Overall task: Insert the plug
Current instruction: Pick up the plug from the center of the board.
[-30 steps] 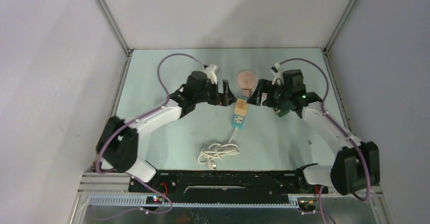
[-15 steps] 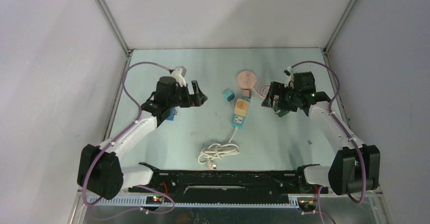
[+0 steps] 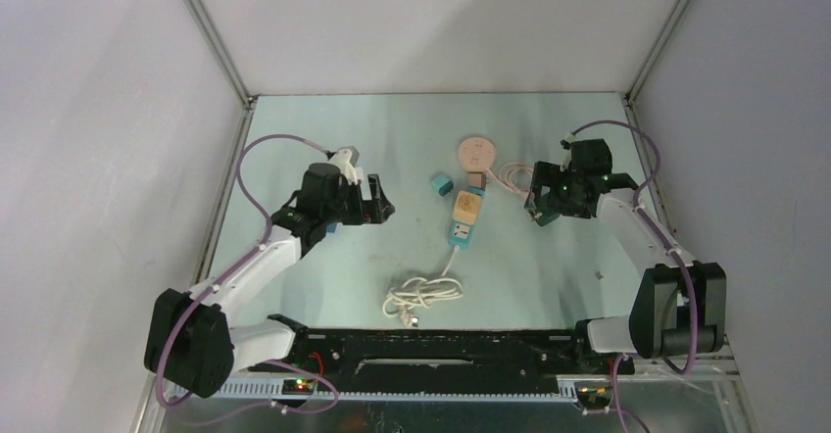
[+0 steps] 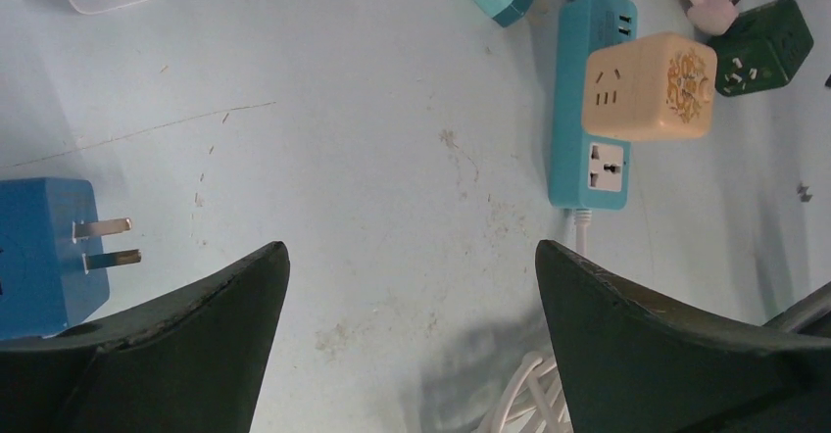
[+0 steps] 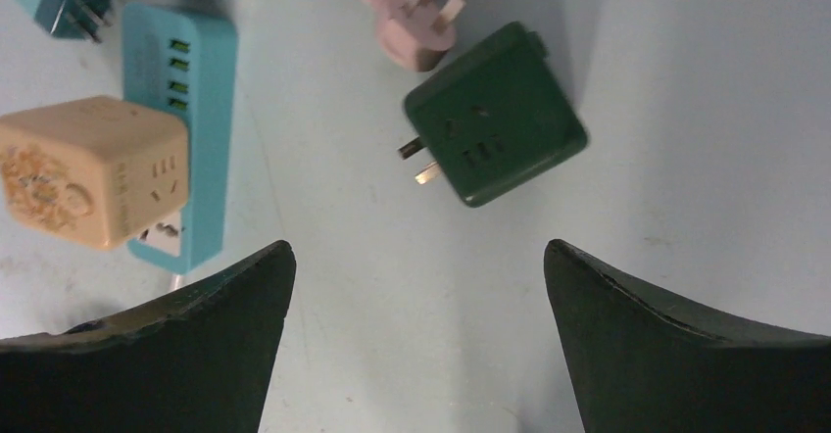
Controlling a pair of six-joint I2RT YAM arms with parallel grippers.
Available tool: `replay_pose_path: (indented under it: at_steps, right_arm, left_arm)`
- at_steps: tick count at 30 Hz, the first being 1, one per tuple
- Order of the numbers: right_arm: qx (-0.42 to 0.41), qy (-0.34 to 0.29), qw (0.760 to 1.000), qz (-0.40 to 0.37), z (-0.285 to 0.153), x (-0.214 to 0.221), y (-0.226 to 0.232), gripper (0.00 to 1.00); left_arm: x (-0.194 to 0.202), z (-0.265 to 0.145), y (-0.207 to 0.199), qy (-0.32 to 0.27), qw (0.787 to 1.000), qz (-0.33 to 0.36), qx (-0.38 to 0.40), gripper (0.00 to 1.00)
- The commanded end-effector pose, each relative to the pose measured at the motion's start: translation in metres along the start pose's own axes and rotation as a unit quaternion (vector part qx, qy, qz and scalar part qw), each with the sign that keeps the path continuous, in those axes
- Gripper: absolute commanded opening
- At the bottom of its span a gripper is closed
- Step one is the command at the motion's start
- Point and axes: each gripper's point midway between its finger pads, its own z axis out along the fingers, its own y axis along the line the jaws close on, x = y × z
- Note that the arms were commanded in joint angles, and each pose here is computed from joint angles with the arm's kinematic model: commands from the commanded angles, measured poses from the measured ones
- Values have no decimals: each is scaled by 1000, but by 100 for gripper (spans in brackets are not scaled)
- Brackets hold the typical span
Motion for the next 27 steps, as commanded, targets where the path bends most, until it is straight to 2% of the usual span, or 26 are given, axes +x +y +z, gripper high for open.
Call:
replay_pose_path:
  at_steps: [1,5,11,15,19,22,25,27]
  right_arm:
    - [51,-52,997,-11,-9,-34,-22,100]
    - [53,-53,997,-1,-3,-43,-31,100]
    - [22,-11,1000,6,18,-40,-25,100]
    - [5,-4,1000,7,19,-38,-18,100]
    - [-5,-10,1000,7,9,-39,-13,99]
    - [-10,-18,1000,3,-4,-39,-9,99]
    - [-24,-30,999,2,-15,-38,-3,99]
    - [-34,-35,999,0,-21,-36,2,99]
  left_arm:
    - [3,-5,-12,-3,999,43,23,98]
    - [5,-6,-25,-2,997,61,43,99]
    - [-10,4,-32,-14,998,46,38,96]
    - [-30,14,-20,-19,999,44,-17,95]
    - [-44,37,15,5,993,37,-113,95]
    - [-56,54,35,12,987,16,-157,95]
    - [-65,76,40,19,985,10,-170,94]
    - [-71,95,26,31,989,12,-142,93]
